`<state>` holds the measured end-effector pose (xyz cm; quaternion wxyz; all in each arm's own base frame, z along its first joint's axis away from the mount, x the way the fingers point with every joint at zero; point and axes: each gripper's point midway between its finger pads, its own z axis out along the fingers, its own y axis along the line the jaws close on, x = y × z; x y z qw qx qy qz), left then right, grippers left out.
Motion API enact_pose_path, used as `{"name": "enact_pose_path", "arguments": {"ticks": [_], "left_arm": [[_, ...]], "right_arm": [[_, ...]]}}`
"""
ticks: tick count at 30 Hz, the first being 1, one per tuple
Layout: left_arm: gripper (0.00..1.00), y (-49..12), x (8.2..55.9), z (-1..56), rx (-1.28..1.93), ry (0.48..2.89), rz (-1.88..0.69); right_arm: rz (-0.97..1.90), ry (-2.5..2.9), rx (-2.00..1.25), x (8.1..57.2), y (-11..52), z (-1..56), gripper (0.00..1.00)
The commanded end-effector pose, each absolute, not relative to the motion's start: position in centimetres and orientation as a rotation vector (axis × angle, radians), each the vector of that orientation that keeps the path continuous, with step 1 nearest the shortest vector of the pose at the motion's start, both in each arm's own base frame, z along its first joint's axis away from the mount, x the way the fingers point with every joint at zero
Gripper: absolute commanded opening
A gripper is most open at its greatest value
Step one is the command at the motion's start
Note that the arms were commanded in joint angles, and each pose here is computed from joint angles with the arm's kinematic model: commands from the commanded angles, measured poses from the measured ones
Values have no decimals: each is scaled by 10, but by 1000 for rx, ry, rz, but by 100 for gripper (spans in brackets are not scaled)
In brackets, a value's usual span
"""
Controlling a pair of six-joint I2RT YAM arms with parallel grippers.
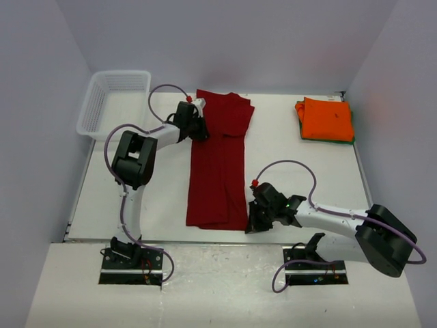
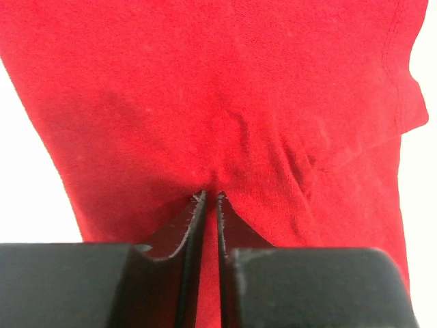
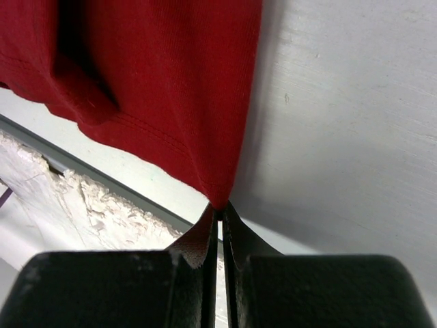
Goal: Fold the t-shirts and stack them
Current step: Rotate the tshirt 90 degrees
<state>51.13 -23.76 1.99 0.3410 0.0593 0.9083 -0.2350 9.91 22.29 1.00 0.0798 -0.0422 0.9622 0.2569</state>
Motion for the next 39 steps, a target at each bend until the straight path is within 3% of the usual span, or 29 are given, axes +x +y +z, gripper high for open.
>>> {"name": "enact_pose_path", "arguments": {"ticks": [1,5,6,8,9,11,16,17,23,27,29,35,39], "left_arm": [[15,-211,480,-10,101,2510,-529],[29,-211,477,16,86,2462,-546],[40,-213,476,22,86,2450,-549],[53,-208,475,47,70,2403,-512],[68,-206,478,70,55,2349,-499],[84,-202,472,81,36,2327,-483],[93,-195,459,127,11,2235,-463],[99,-196,456,132,10,2223,-453],[100,-186,429,140,-35,2233,-367],[99,-169,385,121,-154,2316,-226],[96,-174,352,112,-188,2338,-277],[78,-169,262,80,-207,2435,-376],[70,-158,233,92,-234,2418,-436]], "right_arm": [[703,2908,-99,100,219,6,0],[712,2907,-109,101,222,6,0],[718,2907,-119,101,223,7,0],[718,2901,-119,102,223,7,0],[726,2899,-125,102,224,8,2],[727,2901,-133,102,225,6,7],[765,2903,-149,99,228,6,14],[781,2885,-151,100,229,10,15],[764,2848,-170,101,222,20,28],[777,2807,-165,101,217,33,43],[785,2783,-163,101,215,41,48],[773,2758,-170,109,219,45,49],[785,2770,-186,115,230,41,48]]}}
